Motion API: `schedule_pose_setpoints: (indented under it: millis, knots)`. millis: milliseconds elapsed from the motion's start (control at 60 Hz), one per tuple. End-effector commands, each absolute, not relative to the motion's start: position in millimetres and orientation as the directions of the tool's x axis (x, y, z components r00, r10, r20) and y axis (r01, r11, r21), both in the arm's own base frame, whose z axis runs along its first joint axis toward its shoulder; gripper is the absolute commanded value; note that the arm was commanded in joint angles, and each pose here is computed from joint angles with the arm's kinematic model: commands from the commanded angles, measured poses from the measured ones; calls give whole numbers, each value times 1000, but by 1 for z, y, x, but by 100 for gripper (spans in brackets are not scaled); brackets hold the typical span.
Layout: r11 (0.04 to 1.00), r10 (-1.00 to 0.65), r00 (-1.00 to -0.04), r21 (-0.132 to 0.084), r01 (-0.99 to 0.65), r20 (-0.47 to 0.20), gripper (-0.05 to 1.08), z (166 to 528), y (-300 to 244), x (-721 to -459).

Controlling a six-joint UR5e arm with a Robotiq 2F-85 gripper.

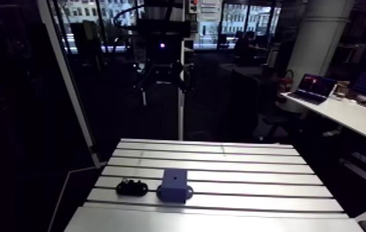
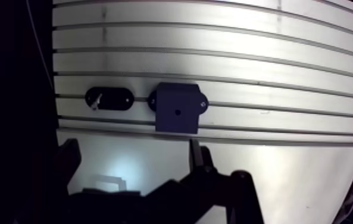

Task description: Pick up the M10 bolt and insert it into the hole until fully seated.

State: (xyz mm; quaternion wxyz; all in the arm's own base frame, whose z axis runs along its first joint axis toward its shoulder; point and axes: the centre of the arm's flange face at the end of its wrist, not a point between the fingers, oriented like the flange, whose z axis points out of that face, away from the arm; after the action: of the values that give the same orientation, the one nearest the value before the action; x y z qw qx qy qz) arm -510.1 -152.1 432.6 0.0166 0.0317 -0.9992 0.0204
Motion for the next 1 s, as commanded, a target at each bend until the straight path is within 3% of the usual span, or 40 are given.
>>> schedule_pose_setpoints:
  millis: [17,500,700,850,1000]
  knots:
    - [997,-76,-996,-33,-77,36,1,398,-190,-506]
    - [999,-26,-995,-40,-30,92,1,365,-220,-513]
    - [998,-48,-997,-34,-50,65,1,351,-233,-513]
    - [997,-74,-997,6,-74,23,1,330,-251,-514]
    - [997,-82,-997,16,-82,-9,1,316,-260,-515]
